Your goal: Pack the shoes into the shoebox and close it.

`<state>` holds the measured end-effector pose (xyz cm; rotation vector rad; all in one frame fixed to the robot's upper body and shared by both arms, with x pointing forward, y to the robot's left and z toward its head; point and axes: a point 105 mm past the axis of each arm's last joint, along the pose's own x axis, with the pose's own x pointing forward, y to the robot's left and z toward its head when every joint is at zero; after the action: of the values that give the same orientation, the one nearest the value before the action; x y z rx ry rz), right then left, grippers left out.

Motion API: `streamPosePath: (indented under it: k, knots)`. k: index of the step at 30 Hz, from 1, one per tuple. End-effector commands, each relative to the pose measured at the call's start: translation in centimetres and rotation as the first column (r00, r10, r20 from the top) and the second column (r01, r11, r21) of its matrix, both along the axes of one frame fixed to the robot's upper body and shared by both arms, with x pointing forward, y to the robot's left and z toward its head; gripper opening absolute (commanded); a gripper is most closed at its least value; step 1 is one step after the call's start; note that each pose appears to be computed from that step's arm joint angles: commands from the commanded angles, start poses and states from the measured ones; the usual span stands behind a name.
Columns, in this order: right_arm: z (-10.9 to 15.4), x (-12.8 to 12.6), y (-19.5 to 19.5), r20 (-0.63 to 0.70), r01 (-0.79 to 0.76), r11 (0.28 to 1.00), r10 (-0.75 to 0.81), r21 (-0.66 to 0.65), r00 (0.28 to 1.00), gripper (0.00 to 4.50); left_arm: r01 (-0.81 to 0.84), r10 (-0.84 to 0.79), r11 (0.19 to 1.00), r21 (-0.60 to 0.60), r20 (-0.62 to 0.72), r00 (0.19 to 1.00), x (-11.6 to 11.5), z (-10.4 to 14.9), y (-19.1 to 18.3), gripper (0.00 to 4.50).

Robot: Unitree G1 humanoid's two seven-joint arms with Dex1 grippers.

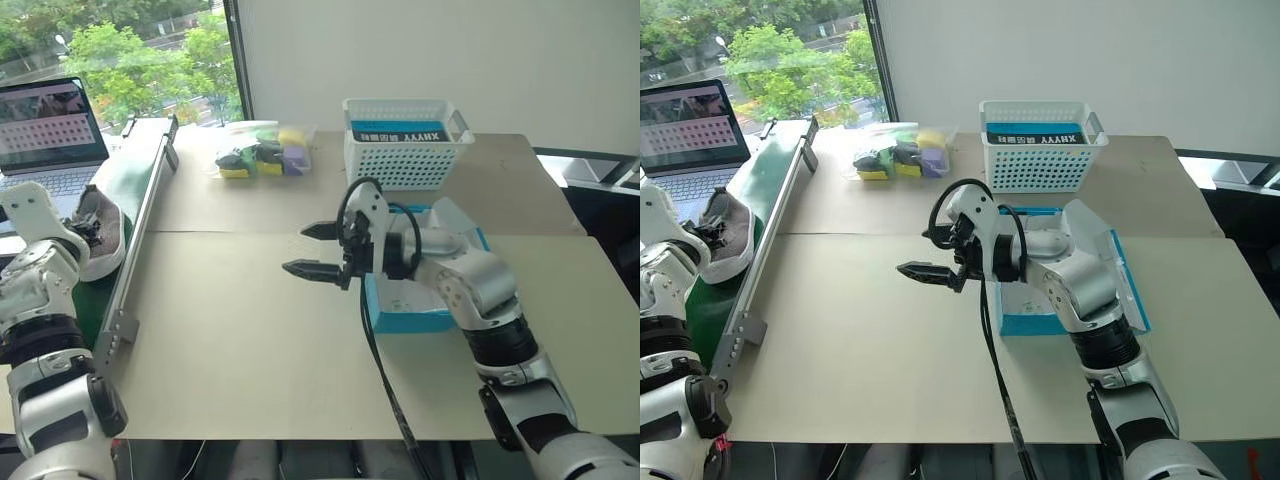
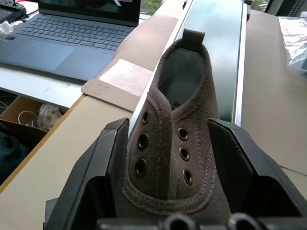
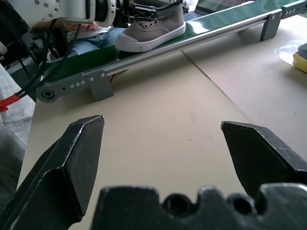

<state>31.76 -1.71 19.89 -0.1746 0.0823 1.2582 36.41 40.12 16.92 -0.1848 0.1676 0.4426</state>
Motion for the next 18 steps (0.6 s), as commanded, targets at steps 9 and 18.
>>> streamPosePath:
  k: [9,18]
  knots:
    - [0.4,0.4,-0.7,0.049,0.028,0.999,-0.026,-0.040,0.998,4.50,0.038,-0.001,0.973,-0.228,0.161,0.987,0.0,1.3,-3.0,0.09]
    - [2.0,1.7,-1.2,-0.059,0.109,0.988,-0.104,0.105,0.993,4.50,0.404,-0.318,0.909,-0.096,0.466,0.826,0.5,9.9,-12.4,0.09]
